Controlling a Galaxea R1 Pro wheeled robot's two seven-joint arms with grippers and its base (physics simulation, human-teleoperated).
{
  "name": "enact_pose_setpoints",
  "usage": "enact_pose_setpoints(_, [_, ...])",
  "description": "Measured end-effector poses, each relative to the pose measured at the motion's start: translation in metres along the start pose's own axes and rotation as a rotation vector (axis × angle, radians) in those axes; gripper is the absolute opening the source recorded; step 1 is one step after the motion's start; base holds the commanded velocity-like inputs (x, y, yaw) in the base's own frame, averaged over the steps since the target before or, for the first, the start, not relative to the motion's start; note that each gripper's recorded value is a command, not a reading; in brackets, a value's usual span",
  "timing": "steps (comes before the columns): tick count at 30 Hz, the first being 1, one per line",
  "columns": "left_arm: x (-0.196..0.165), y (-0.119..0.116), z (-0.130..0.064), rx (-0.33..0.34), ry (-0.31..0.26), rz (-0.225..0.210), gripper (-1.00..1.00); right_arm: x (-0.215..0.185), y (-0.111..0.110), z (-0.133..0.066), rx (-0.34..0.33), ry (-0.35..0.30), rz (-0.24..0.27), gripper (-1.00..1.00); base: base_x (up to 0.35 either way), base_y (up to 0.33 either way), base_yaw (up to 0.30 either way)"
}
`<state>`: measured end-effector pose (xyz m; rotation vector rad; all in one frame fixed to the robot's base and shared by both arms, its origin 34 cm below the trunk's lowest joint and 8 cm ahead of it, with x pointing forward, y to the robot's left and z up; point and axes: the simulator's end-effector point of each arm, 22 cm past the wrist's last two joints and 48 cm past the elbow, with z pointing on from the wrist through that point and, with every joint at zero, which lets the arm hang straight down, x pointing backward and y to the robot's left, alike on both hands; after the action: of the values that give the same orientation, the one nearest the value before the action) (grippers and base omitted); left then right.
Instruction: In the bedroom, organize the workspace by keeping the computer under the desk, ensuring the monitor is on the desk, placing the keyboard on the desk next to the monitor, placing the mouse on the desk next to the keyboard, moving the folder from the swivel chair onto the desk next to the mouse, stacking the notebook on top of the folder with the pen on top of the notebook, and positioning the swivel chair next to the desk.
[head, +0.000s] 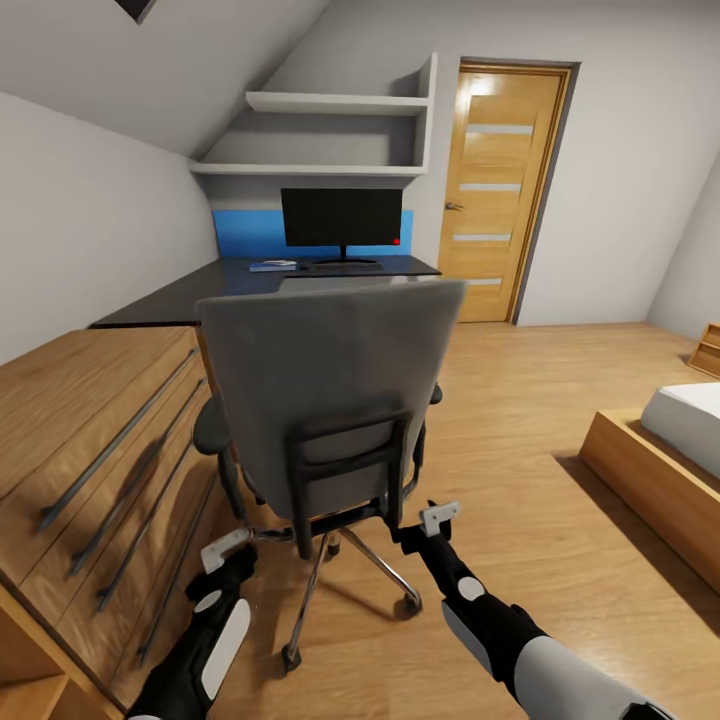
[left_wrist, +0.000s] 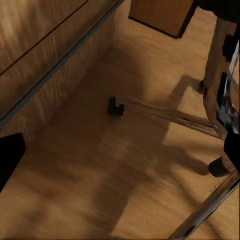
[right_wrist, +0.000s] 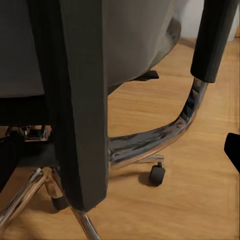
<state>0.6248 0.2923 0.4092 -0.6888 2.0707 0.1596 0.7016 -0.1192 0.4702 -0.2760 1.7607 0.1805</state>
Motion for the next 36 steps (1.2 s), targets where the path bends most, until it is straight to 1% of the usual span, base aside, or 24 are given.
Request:
enact_pose_setpoints(4, [-0.003,0.016,0.004,-0.034,0.003,-0.033,1.00,0.000,-0.004,0.000,0.007,-0.001,0.003,1.00,0.006,0.000,0.000])
enact_pose_setpoints(6, [-0.003,0.021,0.005,-0.044,0.003,-0.043,1.00,0.000,-0.009,-0.001,0.017,-0.001,0.010,1.00,0.002,0.000,0.000])
enact_pose_setpoints(7, [-0.004,0.026,0.006,-0.056,0.004,-0.054,1.00,0.001,-0.018,-0.001,0.034,0.000,0.023,1.00,0.000,0.000,0.000])
enact_pose_setpoints(8, [-0.004,0.028,0.007,-0.060,0.005,-0.059,1.00,0.001,-0.022,-0.002,0.044,0.000,0.031,1.00,0.000,0.000,0.000])
enact_pose_setpoints(9, [-0.005,0.035,0.008,-0.074,0.006,-0.074,1.00,0.001,-0.031,-0.002,0.063,0.000,0.046,1.00,0.000,0.000,0.000])
enact_pose_setpoints(11, [-0.006,0.046,0.010,-0.097,0.009,-0.098,1.00,0.001,-0.038,-0.003,0.079,-0.001,0.059,1.00,0.000,0.000,0.000])
enact_pose_setpoints(13, [-0.006,0.051,0.011,-0.107,0.010,-0.108,1.00,0.001,-0.041,-0.003,0.084,-0.001,0.063,1.00,0.000,0.000,0.000])
enact_pose_setpoints(18, [-0.006,0.053,0.011,-0.112,0.011,-0.115,1.00,0.001,-0.042,-0.003,0.087,-0.001,0.065,1.00,0.023,0.000,0.000])
enact_pose_setpoints(31, [-0.006,0.052,0.011,-0.106,0.011,-0.116,1.00,0.001,-0.041,-0.003,0.085,-0.001,0.064,1.00,0.034,0.000,0.000])
enact_pose_setpoints(36, [-0.006,0.049,0.011,-0.097,0.010,-0.114,1.00,0.001,-0.041,-0.003,0.082,-0.002,0.060,1.00,0.152,-0.059,0.000])
